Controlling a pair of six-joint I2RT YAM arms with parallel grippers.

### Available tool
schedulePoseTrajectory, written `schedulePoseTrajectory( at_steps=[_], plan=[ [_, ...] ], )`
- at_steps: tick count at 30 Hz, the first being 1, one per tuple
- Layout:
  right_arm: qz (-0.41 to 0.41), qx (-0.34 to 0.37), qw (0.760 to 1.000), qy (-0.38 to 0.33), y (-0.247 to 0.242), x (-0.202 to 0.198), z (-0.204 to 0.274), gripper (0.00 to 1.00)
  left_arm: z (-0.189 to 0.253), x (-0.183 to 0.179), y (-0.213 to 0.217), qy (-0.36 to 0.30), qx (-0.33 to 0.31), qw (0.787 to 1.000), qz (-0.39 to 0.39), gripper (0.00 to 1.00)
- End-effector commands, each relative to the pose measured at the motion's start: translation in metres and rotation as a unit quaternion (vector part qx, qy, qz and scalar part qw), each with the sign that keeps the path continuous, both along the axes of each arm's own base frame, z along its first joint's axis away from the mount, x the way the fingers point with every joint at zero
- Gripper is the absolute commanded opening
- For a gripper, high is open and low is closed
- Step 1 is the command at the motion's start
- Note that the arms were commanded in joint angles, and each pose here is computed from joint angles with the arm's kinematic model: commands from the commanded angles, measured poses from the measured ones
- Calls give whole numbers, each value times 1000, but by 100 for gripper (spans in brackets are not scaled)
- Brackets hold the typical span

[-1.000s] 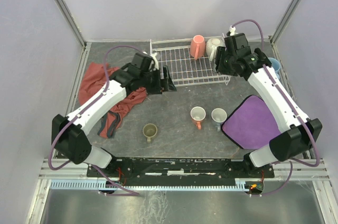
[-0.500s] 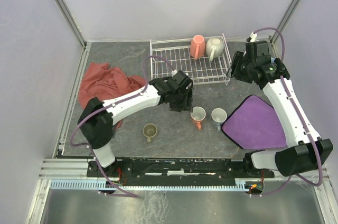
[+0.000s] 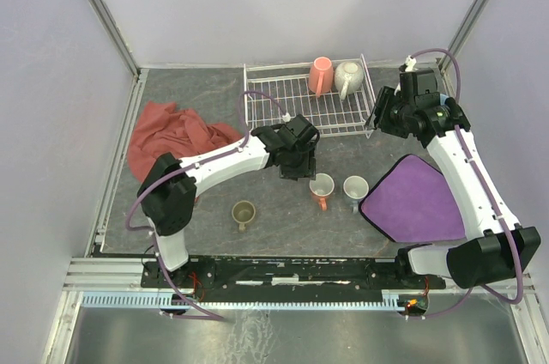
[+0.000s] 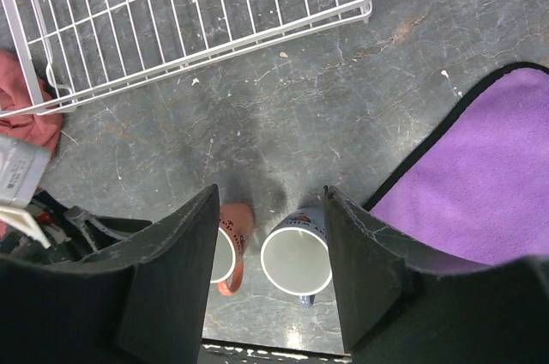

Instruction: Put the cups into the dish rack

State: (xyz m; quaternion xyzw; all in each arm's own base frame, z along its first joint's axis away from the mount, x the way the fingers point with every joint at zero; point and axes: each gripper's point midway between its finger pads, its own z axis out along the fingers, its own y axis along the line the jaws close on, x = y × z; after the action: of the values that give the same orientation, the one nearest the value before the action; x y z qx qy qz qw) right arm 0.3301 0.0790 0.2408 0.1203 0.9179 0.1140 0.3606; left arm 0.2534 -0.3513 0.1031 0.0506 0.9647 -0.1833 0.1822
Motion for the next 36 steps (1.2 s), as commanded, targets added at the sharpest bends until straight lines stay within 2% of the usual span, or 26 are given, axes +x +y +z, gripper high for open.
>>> schedulePoseTrajectory(
  at_steps=[1,10,18,22,24,28,32,36],
  plan=[
    [-1,11,999,-36,1,6,16,60,4,8,-18,-8,-21,1000,7,59],
    [-3,7,999,-34,-3,7,14,60,-16,3,-29,10,-19,1000,-7,47],
    [-3,9,999,-34,-3,8,11,60,-26,1,-33,20,-15,1000,-12,26],
    [-2,15,999,-36,-1,7,12,60,-25,-1,-32,21,-15,1000,-16,7],
    [2,20,999,-37,1,7,13,60,-18,-1,-32,18,-21,999,-20,3],
    [26,49,998,-38,15,9,20,59,9,2,-29,-2,-39,999,-25,3],
    [63,103,992,-33,38,8,33,59,60,17,-19,-39,-91,995,-13,3],
    [92,173,981,-12,64,9,47,59,111,48,5,-86,-148,985,24,3]
  ],
)
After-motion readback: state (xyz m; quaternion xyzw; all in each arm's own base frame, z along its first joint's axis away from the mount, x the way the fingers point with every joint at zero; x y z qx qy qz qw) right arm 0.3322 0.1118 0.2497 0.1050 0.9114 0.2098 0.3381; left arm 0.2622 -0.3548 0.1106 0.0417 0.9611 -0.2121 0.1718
